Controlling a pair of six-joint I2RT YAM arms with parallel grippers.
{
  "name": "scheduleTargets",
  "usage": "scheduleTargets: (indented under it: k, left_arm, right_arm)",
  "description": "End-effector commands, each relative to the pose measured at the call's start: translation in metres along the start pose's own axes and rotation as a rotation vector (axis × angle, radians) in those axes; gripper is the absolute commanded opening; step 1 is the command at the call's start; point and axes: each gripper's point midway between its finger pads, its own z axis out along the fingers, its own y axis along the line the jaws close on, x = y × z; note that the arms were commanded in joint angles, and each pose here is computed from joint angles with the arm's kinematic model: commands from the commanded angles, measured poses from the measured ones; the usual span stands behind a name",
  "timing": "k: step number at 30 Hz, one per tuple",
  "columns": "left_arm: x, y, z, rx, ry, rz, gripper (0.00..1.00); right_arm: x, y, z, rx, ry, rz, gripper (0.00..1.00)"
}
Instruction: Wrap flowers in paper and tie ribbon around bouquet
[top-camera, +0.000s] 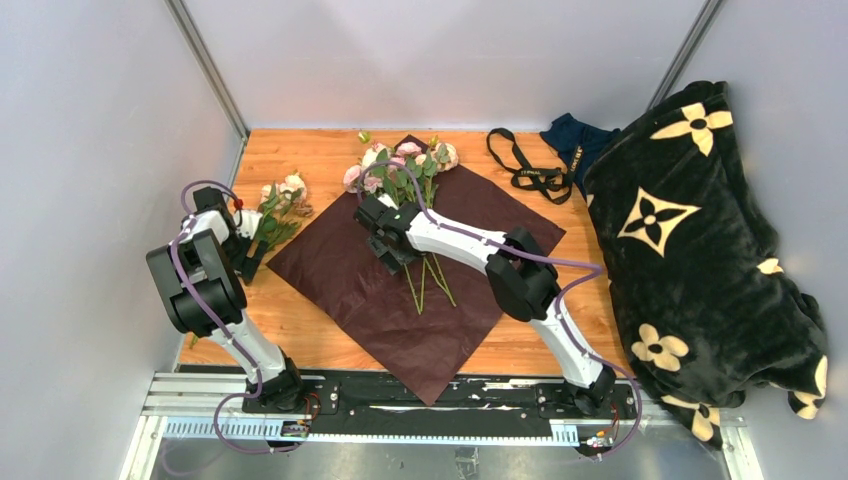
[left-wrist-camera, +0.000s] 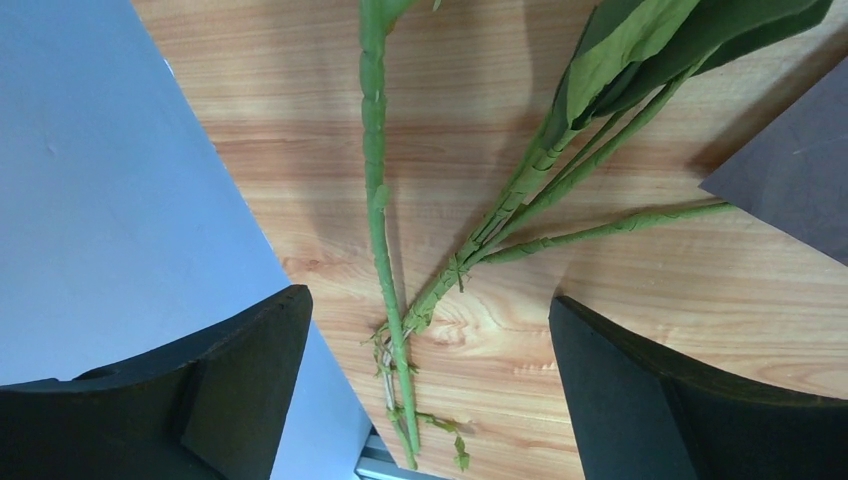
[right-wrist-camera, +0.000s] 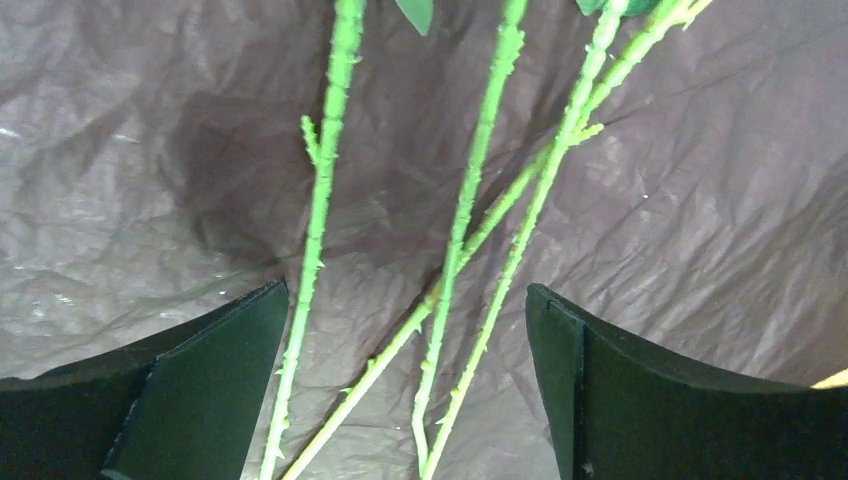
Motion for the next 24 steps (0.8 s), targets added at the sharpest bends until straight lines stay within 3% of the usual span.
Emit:
scheduleTargets:
  k: [1,5,8,11,18,21,24]
  left_arm:
    - [0.006,-0.008,0.0,0.034,-0.002,0.008,0.94]
    - [0.006,-0.008,0.0,0.035,-0.001,0.006,0.94]
    - [0.005,-0.008,0.0,0.033,-0.003,0.003,0.94]
    - [0.005,-0.008,0.0,0.034,-0.004,-0.001,0.94]
    - [0.004,-0.009,0.0,0.041,-0.008,-0.006,0.94]
    - [0.0,-0.011,-0.001,0.059,-0.022,-0.011,0.9]
    - [-0.005,-0.008,-0.004,0.057,-0.042,-0.003,0.79]
  right_arm:
    - [0.02,-0.035,0.01,0.123,0.083,-0.028,0.95]
    - [0.026,-0.04,0.018,0.043,0.103,0.022,0.95]
    - [0.028,-0.023,0.027,-0.161,0.096,0.108,0.86]
    - [0.03,-0.019,0.03,-0.261,0.081,0.194,0.77]
    - [0.037,-0.016,0.028,-0.303,0.086,0.271,0.21]
    - [0.034,-0.019,0.021,-0.291,0.064,0.299,0.14]
    - [0.028,-0.023,0.013,-0.286,0.041,0.311,0.13]
